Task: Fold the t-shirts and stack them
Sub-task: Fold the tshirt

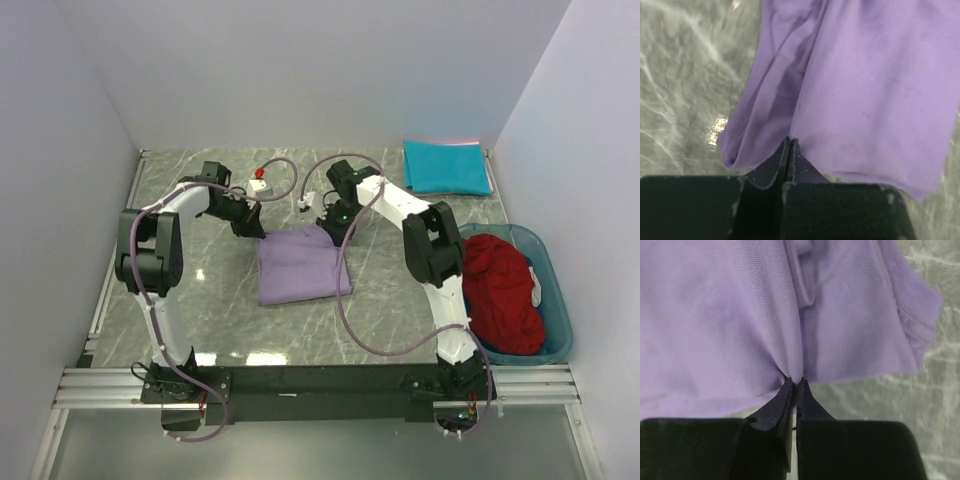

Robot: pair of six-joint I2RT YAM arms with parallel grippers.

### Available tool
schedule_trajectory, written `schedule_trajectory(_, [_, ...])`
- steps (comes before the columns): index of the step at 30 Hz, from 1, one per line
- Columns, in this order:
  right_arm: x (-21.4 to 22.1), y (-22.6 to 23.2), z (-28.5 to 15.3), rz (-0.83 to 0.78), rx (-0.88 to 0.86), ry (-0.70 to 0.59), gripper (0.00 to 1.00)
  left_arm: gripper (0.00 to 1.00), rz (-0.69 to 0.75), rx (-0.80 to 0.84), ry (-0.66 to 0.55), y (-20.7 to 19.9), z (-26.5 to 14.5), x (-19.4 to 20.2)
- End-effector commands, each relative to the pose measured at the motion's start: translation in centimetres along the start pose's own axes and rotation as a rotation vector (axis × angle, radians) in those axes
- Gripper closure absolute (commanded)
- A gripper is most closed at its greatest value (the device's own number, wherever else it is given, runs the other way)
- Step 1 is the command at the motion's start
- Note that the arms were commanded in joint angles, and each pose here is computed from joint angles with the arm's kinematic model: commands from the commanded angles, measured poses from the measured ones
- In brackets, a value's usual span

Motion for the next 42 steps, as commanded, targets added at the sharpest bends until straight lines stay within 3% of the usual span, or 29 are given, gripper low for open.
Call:
schedule_trajectory(1, [0.0,-2.2,-0.8,0.022,0.053,0.027,1.00,0.99,-0.056,-0.080,-0.035,2.3,0.3,-0.7])
schedule_trajectory(6, [0.1,-1.3,-0.1,0.108,-0.013,0.043,1.00,0.99,-0.126,-0.076,0.027,2.2,1.4,0.9])
schedule_trajectory(12, [2.0,4.8,0.8,0.204,-0.164,0.060,1.00,0.99,-0.086,0.007,0.110,-3.1,1.1,4.5])
schedule_trajectory(16, [1.5,9.1,-0.8,0.220,-0.235,-0.012,1.00,0.99,-0.040,0.071,0.120,-6.7,-0.2,6.1])
schedule_trajectory(19, [1.2,10.6,-2.4,0.253,-0.261,-0.049,0.93,0.98,-0.008,0.087,0.116,-8.8,-1.4,6.7])
schedule_trajectory(20, [0.7,10.8,-2.9,0.266,-0.286,-0.074,0.83,0.95,0.008,0.087,0.110,-9.2,-1.7,6.6])
schedule_trajectory(23, [-0.8,10.5,-5.5,0.334,-0.350,-0.163,0.70,0.74,0.093,0.061,0.054,-10.0,-2.9,4.9])
schedule_trajectory(25, [-1.5,8.6,-6.5,0.386,-0.330,-0.249,0.67,0.62,0.179,0.041,0.004,-10.9,-3.1,2.9])
schedule_trajectory(29, [-3.5,5.9,-5.7,0.551,-0.353,-0.351,0.70,0.60,0.300,0.037,-0.061,-12.6,-1.6,-0.2])
schedule_trajectory(34, [-5.2,3.4,-2.5,0.707,-0.425,-0.431,0.80,0.59,0.321,0.050,-0.004,-13.1,2.5,-1.1])
schedule_trajectory(42, [-6.6,4.1,1.6,0.735,-0.476,-0.432,0.82,0.50,0.341,0.080,0.094,-12.8,6.7,-0.1])
Point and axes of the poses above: each gripper's point midway between its finger pads, its own z axis out along the fingers, its own y axis along the line the jaws close on, x = y × z, the point moved 7 cm from there along -z, back along the fingers, and after that the axes turned 8 degrees about -z, right-handed, at the moved point
